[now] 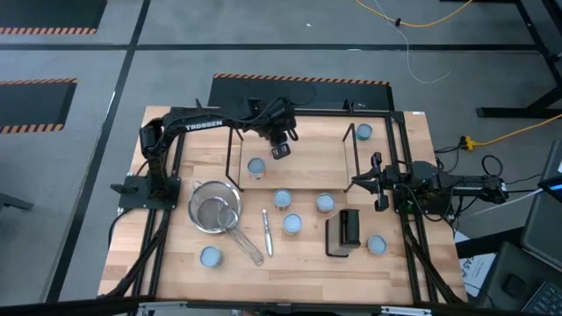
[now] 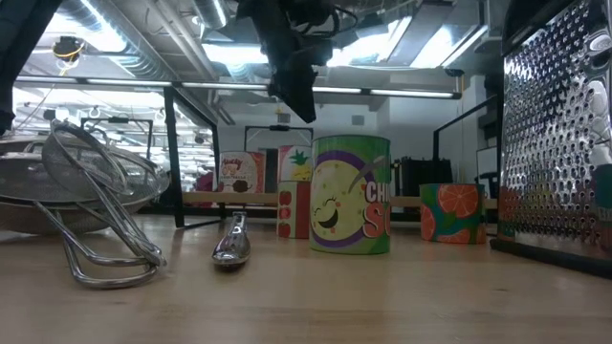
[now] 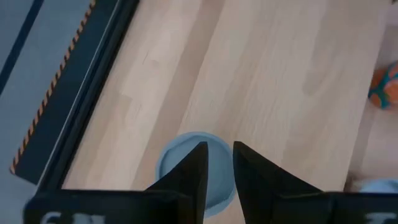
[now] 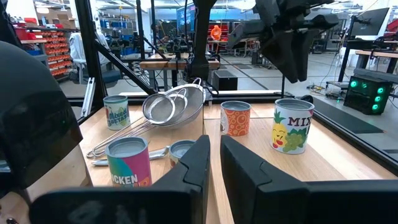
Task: Pick and place cans onto a shelf
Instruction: Put the red can on the shelf
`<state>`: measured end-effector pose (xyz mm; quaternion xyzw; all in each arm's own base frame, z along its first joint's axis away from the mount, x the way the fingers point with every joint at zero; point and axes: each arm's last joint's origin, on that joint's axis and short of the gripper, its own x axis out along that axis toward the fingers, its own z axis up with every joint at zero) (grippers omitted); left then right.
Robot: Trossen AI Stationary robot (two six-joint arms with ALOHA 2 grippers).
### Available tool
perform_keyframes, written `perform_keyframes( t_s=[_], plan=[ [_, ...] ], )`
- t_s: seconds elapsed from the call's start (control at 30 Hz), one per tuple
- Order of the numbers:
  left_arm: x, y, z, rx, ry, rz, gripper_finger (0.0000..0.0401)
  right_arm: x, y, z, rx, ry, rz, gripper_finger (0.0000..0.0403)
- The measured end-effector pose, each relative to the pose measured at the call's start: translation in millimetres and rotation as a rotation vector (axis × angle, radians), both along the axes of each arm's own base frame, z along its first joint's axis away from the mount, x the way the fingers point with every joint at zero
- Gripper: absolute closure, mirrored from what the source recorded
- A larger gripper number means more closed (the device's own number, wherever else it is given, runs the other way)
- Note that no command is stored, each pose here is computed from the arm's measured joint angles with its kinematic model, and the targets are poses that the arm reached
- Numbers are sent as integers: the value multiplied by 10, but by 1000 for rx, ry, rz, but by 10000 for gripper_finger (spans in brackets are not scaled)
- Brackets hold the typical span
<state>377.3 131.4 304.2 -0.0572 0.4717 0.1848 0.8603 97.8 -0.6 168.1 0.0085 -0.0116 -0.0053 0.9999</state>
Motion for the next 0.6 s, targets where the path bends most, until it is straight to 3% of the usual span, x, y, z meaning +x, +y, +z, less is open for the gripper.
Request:
perform_keyframes(
  t_s=[0.27, 0.43, 0.6],
  plan=[
    [78, -7, -28, -46, -68, 115, 289, 0, 0, 0, 0, 0, 0, 358],
    [94, 25, -62, -55, -95, 290, 288, 0, 0, 0, 0, 0, 0, 358],
    [149, 24, -152, -74, -90, 322, 288, 0, 0, 0, 0, 0, 0, 358]
  ],
)
